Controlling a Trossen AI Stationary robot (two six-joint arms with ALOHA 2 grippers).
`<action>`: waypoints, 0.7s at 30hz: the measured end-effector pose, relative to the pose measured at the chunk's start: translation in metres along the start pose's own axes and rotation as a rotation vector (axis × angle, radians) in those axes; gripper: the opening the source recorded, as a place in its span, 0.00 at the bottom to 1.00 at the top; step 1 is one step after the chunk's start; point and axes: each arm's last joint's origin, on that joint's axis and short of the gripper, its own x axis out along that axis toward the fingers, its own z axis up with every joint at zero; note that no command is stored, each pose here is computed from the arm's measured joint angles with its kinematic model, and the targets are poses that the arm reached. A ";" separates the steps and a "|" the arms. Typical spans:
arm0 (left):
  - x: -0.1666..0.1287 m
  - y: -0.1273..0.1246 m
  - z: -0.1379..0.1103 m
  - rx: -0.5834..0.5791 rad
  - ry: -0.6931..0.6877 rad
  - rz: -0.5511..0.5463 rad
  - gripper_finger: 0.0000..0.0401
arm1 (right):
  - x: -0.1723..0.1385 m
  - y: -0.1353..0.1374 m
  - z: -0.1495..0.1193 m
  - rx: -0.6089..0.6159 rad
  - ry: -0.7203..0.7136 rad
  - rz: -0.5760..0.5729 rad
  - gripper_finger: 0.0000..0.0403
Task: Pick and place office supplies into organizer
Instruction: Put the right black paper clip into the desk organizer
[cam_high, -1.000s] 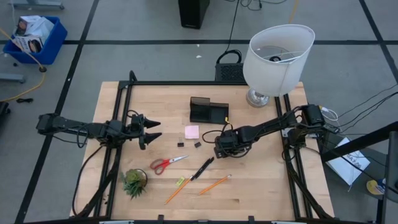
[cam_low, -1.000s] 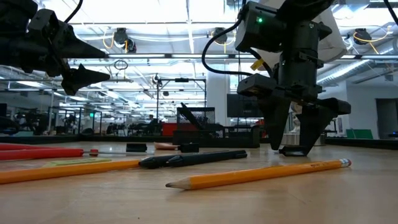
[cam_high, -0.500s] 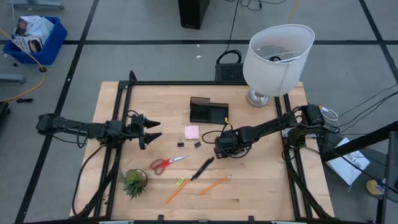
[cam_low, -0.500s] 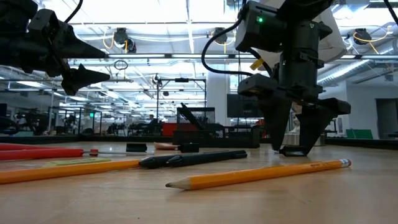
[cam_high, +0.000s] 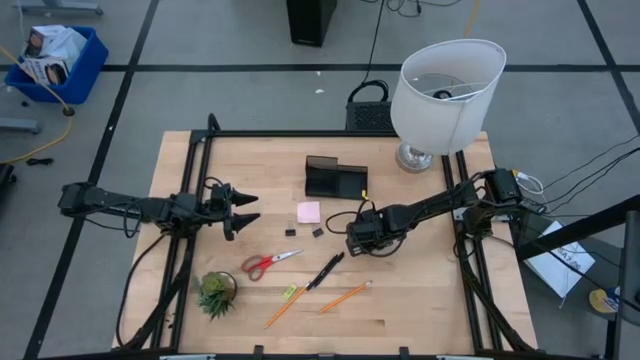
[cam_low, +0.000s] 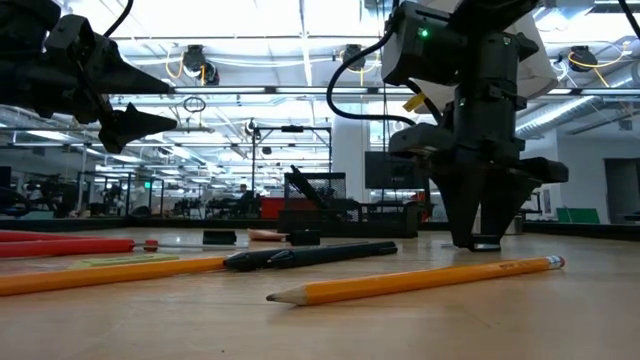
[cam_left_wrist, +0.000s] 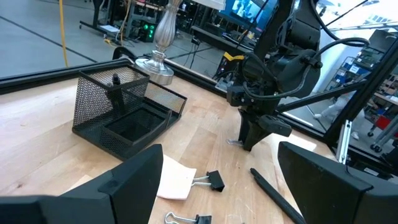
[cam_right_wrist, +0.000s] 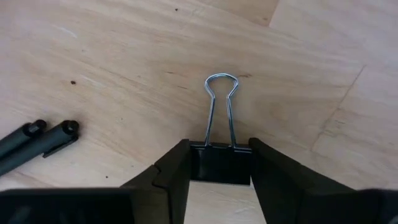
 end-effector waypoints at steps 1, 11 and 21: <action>0.000 0.000 0.000 0.001 0.000 0.000 0.81 | 0.000 0.000 0.000 -0.006 -0.001 0.001 0.35; 0.000 0.000 0.000 0.001 0.001 0.000 0.81 | -0.003 0.003 0.001 -0.007 -0.047 0.052 0.37; 0.000 0.000 0.000 0.003 0.002 0.001 0.81 | -0.023 0.009 0.002 -0.033 -0.170 0.177 0.34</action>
